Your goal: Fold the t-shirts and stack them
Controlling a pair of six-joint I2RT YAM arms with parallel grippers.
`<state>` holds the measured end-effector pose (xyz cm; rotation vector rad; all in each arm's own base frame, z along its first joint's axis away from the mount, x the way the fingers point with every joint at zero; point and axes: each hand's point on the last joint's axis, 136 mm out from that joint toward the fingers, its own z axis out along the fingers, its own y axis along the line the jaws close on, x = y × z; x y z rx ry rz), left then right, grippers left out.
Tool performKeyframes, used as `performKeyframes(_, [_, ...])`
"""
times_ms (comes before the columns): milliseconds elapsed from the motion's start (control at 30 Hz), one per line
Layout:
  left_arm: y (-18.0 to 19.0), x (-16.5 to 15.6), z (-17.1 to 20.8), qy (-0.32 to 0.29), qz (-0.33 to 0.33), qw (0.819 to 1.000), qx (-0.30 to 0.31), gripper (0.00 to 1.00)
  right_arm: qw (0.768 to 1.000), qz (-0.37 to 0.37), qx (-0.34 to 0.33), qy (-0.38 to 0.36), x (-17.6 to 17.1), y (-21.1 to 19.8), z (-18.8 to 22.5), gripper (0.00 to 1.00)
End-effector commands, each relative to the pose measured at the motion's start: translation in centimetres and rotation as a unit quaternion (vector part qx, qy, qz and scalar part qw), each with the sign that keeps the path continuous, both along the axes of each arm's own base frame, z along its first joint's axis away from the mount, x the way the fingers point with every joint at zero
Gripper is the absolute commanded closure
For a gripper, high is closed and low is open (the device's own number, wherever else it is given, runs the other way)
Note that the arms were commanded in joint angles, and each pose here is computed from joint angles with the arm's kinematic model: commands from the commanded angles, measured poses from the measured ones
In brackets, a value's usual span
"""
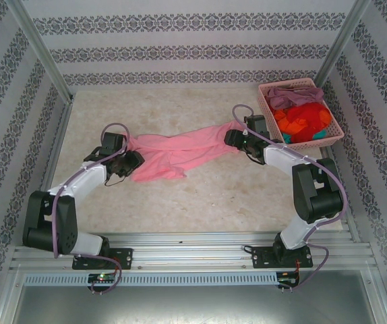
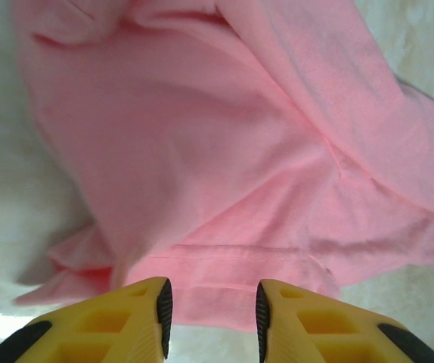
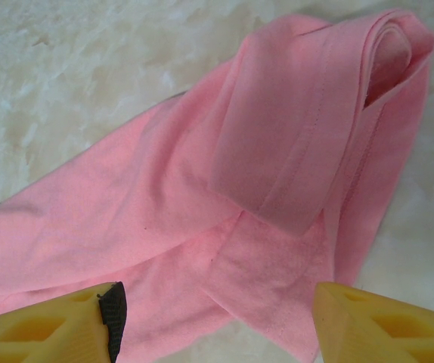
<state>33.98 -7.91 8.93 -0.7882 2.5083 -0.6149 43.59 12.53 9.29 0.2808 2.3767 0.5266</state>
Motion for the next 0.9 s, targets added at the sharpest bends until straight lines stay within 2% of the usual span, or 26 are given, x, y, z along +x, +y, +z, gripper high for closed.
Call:
performKeyframes(0, [2.2, -2.1, -0.1, 0.007, -0.020, 0.996, 0.090, 0.63, 1.000, 0.001, 0.003, -0.004, -0.3, 0.3, 0.1, 0.34])
performKeyframes(100, [2.3, -2.4, -0.5, 0.010, -0.034, 0.994, 0.100, 0.63, 1.000, 0.006, 0.010, -0.003, 0.0, 0.7, 0.0, 0.34])
performKeyframes(400, [0.9, -0.8, -2.2, 0.030, -0.036, 0.997, 0.061, 0.67, 1.000, 0.010, 0.013, -0.007, 0.1, 1.2, 0.4, 0.34])
performKeyframes(567, [0.1, -0.4, -2.4, 0.032, -0.036, 0.998, 0.035, 0.77, 1.000, 0.007, 0.008, -0.006, 0.0, 1.0, 0.4, 0.34])
performKeyframes(767, [0.1, -0.5, -2.3, 0.028, -0.032, 0.999, 0.033, 0.86, 1.000, 0.008, 0.011, -0.006, 0.1, 1.1, 0.5, 0.34])
performKeyframes(867, [0.0, -0.5, -2.5, 0.031, -0.033, 0.998, 0.032, 0.95, 1.000, 0.011, 0.014, -0.008, 0.3, 1.3, 0.6, 0.34])
